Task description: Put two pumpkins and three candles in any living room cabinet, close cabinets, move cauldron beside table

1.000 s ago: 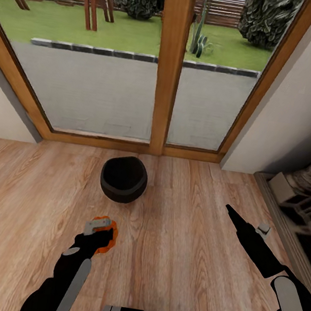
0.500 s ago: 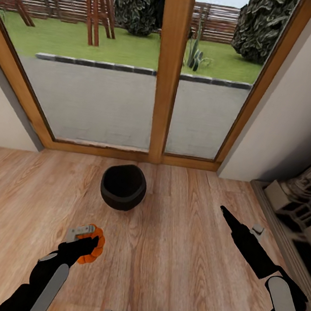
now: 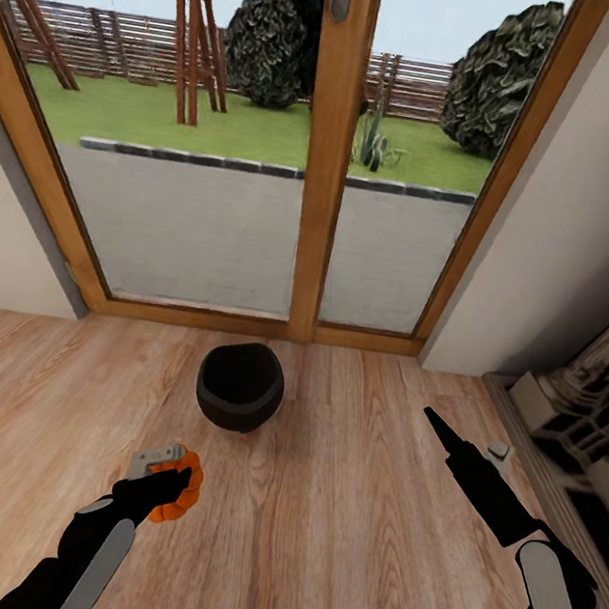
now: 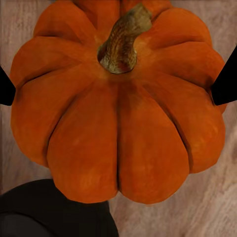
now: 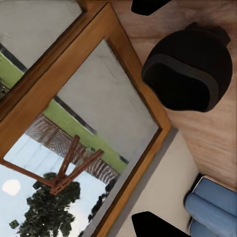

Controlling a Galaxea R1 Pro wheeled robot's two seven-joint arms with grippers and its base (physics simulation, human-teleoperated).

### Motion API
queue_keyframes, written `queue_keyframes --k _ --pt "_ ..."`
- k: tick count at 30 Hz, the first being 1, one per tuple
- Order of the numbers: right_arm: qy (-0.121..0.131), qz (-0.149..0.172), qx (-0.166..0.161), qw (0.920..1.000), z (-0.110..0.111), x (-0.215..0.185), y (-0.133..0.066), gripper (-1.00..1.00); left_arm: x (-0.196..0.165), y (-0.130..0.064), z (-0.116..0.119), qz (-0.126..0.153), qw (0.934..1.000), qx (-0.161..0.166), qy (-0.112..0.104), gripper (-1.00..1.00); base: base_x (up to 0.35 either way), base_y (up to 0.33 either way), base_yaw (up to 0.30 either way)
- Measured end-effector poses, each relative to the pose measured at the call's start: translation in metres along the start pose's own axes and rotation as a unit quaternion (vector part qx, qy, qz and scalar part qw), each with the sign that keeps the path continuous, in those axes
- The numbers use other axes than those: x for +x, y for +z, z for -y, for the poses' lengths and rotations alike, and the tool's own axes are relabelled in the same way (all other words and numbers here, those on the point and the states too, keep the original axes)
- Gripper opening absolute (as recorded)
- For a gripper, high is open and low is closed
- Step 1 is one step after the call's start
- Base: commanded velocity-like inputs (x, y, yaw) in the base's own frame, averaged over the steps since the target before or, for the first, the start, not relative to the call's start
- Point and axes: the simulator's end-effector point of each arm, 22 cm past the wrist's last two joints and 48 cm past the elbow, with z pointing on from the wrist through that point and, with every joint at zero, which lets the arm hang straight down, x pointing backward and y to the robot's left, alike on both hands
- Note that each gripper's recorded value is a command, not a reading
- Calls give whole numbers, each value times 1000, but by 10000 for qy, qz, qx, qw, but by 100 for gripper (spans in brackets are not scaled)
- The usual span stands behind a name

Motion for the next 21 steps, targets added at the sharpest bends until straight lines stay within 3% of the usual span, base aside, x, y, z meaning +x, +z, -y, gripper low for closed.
queue_keyframes --k 10,15,18,21 --pt "-167 108 14 9998 -15 -13 -1 100 -6 -7 -6 55 10000 -43 47 -100 0 0 0" --pt "-194 164 850 9961 14 -19 -4 100 -14 -13 -4 144 9999 -18 47 -100 0 0 0" --pt "-180 196 1647 9860 43 -22 -12 100 -19 -17 -3 201 9998 -1 43 -100 0 0 0" --pt "-229 98 2243 9742 60 -15 -15 100 -23 -21 -1 259 9997 16 42 -100 0 0 0"
